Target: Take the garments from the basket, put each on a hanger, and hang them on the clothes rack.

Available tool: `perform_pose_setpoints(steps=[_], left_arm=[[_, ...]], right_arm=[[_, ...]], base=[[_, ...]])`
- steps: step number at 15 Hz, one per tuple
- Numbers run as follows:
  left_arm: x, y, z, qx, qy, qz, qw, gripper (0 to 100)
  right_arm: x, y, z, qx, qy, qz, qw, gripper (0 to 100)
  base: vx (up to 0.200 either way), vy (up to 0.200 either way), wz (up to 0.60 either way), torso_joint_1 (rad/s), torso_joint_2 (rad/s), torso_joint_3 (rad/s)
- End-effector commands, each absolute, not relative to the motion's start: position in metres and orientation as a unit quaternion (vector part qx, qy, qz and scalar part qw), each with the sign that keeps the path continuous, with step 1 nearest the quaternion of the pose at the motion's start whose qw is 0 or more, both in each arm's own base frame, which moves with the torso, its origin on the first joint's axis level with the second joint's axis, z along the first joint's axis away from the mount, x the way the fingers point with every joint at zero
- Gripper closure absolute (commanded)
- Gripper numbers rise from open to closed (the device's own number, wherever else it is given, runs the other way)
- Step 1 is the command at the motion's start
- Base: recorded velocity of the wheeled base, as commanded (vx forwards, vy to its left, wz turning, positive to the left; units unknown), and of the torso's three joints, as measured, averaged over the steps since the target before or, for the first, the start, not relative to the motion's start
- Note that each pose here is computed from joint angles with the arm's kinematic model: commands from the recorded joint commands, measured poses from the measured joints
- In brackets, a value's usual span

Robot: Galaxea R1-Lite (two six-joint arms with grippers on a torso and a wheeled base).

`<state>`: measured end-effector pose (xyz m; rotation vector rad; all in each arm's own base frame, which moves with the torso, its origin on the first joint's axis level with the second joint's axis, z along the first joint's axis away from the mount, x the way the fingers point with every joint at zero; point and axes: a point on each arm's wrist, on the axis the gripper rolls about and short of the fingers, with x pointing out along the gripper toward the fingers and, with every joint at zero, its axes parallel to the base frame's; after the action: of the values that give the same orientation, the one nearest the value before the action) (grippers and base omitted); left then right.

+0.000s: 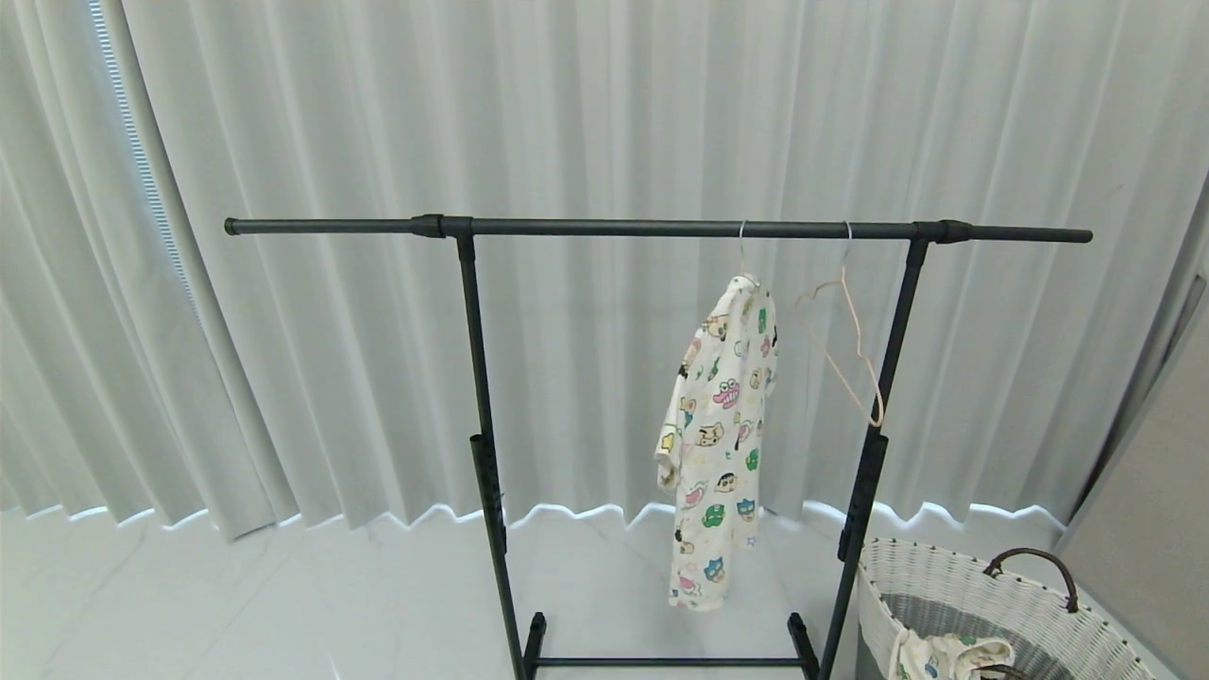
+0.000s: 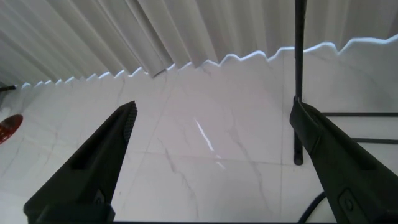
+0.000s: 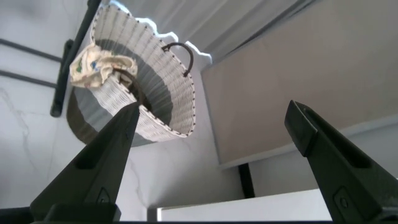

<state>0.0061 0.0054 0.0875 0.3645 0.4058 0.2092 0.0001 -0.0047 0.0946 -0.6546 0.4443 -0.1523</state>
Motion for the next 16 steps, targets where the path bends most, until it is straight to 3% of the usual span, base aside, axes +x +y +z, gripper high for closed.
perform_pose_setpoints(steps=[1,16], left_arm=[[0.0064,0.0055,0.0875,0.180,0.202,0.104,0.957,0],[0.0009,0.0051,0.0877,0.176,0.171,0.108,0.963,0]], right_arm=[[0.0005,-0.0047,0.0945,-0.317,0.219,-0.075,0.920,0],[0.0034,-0.0049,0.0945,-0.288,0.230,-0.076,0.926,0]], base=[[0.000,0.000,0.00,-0.246,0.51,0.256],[0.000,0.000,0.00,-0.233,0.49,0.247]])
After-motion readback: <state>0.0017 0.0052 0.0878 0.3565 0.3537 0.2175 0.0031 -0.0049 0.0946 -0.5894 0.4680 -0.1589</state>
